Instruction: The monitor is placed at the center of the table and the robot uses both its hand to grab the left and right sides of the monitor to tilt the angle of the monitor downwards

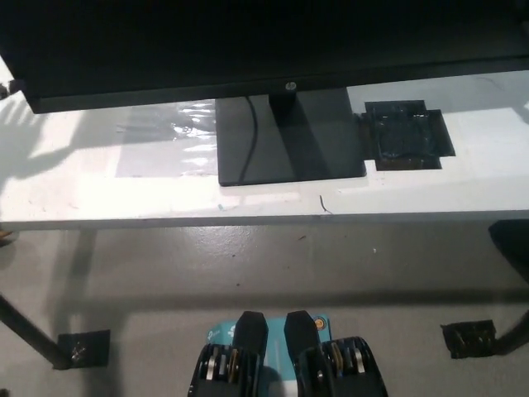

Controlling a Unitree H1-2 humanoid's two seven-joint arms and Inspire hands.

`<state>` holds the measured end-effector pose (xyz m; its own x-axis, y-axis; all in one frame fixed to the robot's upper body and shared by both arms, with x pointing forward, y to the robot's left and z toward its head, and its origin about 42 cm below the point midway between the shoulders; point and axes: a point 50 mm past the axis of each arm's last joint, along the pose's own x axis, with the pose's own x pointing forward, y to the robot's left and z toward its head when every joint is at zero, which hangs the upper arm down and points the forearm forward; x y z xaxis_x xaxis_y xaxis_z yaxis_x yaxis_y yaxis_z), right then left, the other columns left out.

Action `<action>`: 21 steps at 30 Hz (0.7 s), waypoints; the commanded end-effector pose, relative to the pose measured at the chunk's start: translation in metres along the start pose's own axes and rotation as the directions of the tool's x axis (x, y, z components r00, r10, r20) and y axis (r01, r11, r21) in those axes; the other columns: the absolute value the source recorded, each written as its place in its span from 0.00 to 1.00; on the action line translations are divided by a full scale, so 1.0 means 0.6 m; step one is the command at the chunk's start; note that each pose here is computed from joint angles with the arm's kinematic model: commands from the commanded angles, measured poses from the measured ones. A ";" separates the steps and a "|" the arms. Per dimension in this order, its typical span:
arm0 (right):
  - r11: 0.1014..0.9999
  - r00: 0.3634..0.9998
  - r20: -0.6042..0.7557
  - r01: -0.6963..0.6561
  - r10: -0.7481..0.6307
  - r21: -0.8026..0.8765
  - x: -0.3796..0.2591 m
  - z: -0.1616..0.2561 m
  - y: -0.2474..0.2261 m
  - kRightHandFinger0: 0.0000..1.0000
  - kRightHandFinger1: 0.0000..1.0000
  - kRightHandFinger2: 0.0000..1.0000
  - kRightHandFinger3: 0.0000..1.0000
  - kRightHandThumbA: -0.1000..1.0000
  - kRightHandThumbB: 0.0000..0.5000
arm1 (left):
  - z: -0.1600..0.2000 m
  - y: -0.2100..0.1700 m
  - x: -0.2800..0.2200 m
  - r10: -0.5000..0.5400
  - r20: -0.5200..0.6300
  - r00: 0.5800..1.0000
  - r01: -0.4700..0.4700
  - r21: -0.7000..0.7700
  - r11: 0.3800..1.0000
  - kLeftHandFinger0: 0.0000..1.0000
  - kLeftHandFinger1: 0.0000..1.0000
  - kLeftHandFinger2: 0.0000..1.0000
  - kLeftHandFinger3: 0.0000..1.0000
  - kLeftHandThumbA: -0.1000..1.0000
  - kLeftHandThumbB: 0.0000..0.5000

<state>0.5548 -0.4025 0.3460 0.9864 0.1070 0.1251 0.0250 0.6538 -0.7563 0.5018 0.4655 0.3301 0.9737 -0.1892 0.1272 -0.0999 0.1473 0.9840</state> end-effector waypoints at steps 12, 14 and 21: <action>0.799 0.933 0.349 -0.143 -0.089 0.585 -0.204 -0.064 -0.124 1.00 1.00 1.00 1.00 0.75 1.00 | -0.065 -0.016 -0.315 0.211 -0.079 0.974 -0.198 -0.749 0.632 1.00 1.00 1.00 1.00 1.00 0.72; 0.796 0.932 0.350 -0.136 -0.100 0.589 -0.226 -0.069 -0.124 1.00 1.00 1.00 1.00 0.75 1.00 | -0.057 -0.024 -0.336 0.219 -0.084 0.972 -0.205 -0.759 0.618 1.00 1.00 1.00 1.00 1.00 0.78; 0.757 0.912 0.363 -0.099 -0.190 0.646 -0.309 -0.077 -0.119 1.00 1.00 1.00 1.00 0.73 1.00 | 0.012 -0.023 -0.382 0.280 0.000 0.960 -0.179 -0.769 0.613 1.00 1.00 1.00 1.00 1.00 0.80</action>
<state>0.4511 -0.4615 0.2180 0.9940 0.1024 0.0383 -0.0775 0.9072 -0.4136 0.3285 0.5038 0.1795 0.9934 -0.1064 0.0432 0.0295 0.6006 0.7990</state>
